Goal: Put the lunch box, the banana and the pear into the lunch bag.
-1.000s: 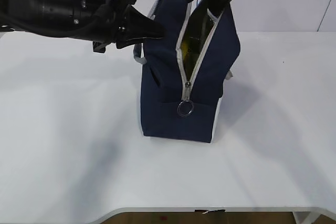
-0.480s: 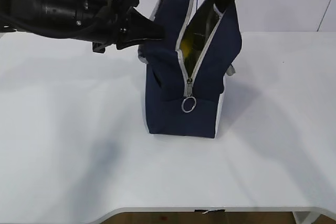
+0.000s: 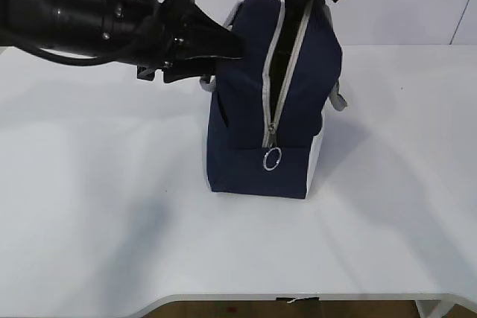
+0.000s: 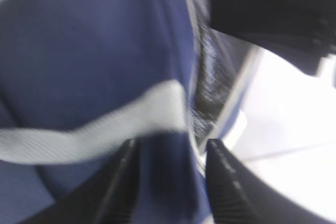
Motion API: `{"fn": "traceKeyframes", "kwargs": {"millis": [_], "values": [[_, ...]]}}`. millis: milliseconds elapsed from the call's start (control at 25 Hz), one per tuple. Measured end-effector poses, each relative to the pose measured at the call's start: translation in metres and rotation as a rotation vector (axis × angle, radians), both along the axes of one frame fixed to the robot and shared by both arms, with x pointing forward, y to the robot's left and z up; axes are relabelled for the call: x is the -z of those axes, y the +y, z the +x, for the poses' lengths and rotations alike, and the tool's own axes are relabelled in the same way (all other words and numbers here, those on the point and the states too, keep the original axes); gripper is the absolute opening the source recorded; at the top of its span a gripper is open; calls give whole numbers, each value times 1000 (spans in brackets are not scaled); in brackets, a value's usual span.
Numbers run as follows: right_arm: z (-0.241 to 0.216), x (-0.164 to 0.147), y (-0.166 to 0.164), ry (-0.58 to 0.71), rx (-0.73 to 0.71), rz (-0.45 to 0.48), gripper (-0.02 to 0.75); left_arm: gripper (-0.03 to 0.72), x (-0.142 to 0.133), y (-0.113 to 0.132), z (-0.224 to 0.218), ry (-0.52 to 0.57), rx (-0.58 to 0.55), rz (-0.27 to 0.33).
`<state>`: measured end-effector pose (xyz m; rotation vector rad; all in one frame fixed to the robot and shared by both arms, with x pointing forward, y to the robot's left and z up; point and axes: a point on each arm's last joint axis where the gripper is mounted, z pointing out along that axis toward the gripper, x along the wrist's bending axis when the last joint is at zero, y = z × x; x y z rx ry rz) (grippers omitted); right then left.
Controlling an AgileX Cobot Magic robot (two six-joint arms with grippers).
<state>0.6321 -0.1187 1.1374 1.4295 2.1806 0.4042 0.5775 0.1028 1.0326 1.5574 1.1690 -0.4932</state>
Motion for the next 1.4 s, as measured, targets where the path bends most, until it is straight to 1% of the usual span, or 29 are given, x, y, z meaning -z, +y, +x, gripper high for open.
{"fn": "traceKeyframes", "kwargs": {"millis": [120,200,280,360,480,560,600,680,760,880,960,1080,1160,1200,1240,1320,1400], "values": [[-3,-5,-1,-11,0,6,542,368,-9,8,4,-24,39,-12],[-7,-14,-3,-24,-2,24,545,369,-14,14,7,-47,61,-8],[-13,-22,-5,-37,-5,45,546,370,-19,22,10,-50,76,11],[-18,-32,-7,-56,-6,60,545,370,-22,28,12,-50,98,51],[-27,-46,-11,-85,-7,77,540,370,-30,35,14,-39,139,85],[-33,-55,-14,-103,-8,92,529,358,-39,40,13,-27,176,99],[-36,-60,-16,-113,-8,100,522,339,-44,43,15,-29,184,118],[-43,-69,-17,-123,-16,134,510,285,-53,46,17,-31,191,179],[-53,-79,-18,-130,-29,181,503,249,-57,51,19,-33,189,286],[-67,-93,-19,-130,-54,260,489,234,-63,60,19,-22,155,419],[-77,-96,-18,-104,-74,315,479,231,-67,67,15,-7,124,507],[-90,-94,-17,-56,-113,360,459,230,-72,82,8,-2,66,711],[-96,-90,-19,-34,-121,357,450,230,-76,90,4,3,19,809],[-98,-85,-20,-19,-120,348,447,229,-78,92,3,-2,2,839],[-101,-81,-22,-3,-117,341,445,229,-81,93,1,-3,-10,848],[-107,-73,-25,24,-113,322,440,229,-86,95,-2,-8,-26,847],[-114,-62,-29,62,-107,305,433,229,-90,94,-5,-5,-34,827]]}}
